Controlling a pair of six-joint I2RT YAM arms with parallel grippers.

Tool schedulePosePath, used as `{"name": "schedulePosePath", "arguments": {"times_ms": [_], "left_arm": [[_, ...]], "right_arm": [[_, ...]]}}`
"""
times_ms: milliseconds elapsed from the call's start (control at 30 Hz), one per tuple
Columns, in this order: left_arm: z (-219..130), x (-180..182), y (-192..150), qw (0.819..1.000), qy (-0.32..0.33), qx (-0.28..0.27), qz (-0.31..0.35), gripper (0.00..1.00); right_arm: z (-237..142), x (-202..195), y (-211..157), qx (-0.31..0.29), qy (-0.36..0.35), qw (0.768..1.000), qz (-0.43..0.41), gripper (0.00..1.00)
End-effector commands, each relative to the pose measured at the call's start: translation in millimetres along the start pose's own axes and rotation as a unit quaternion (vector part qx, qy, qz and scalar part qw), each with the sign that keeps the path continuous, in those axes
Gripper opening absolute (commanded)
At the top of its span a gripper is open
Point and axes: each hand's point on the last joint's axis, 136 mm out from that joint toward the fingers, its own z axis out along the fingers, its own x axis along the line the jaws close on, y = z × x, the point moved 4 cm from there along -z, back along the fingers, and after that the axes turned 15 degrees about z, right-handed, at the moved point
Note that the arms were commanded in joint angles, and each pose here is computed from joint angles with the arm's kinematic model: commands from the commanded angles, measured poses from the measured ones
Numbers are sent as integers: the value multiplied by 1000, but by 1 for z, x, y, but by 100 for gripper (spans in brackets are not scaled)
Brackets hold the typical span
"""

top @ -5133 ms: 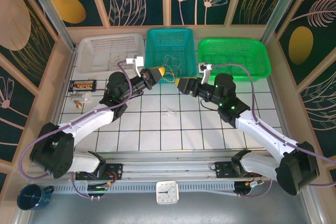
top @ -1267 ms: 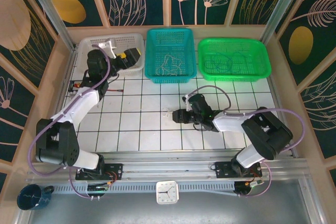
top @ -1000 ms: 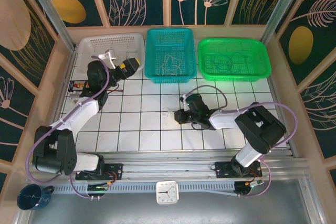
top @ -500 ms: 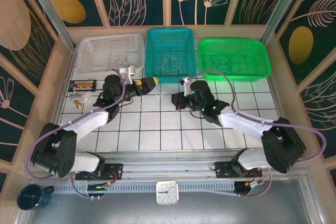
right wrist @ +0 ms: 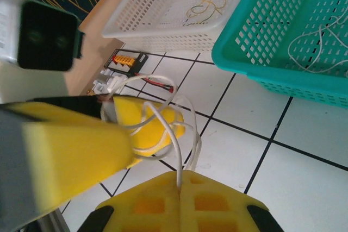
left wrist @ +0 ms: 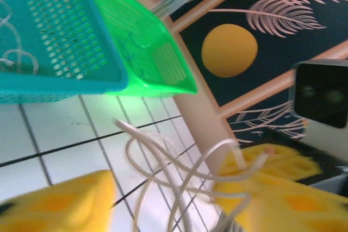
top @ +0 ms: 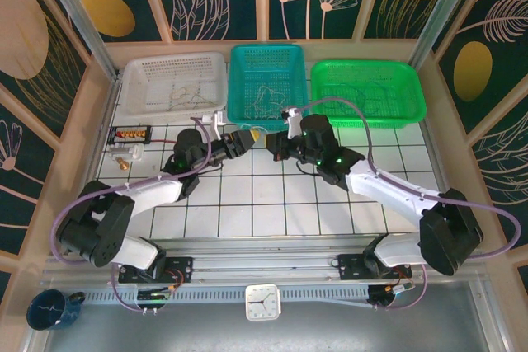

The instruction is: Untangle the cables

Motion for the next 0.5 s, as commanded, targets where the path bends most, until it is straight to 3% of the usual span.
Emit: {"name": "schedulePosePath", "arguments": {"times_ms": [0,133,300,467], "left_arm": [[-4,1,11,999,8,-54,6,35],[-10,5,18,996,36,-77,12,28],[-13,7,23,994,63,-79,32,2],[-18,16,23,991,100,-87,34,0]], "right_arm": [[-19,13,17,-32,11,999,-10,0],[-33,-10,27,-69,-30,997,6,0],[-56,-34,48,-120,-47,991,37,0],[-66,-42,79,-169,-51,983,55,0]]}}
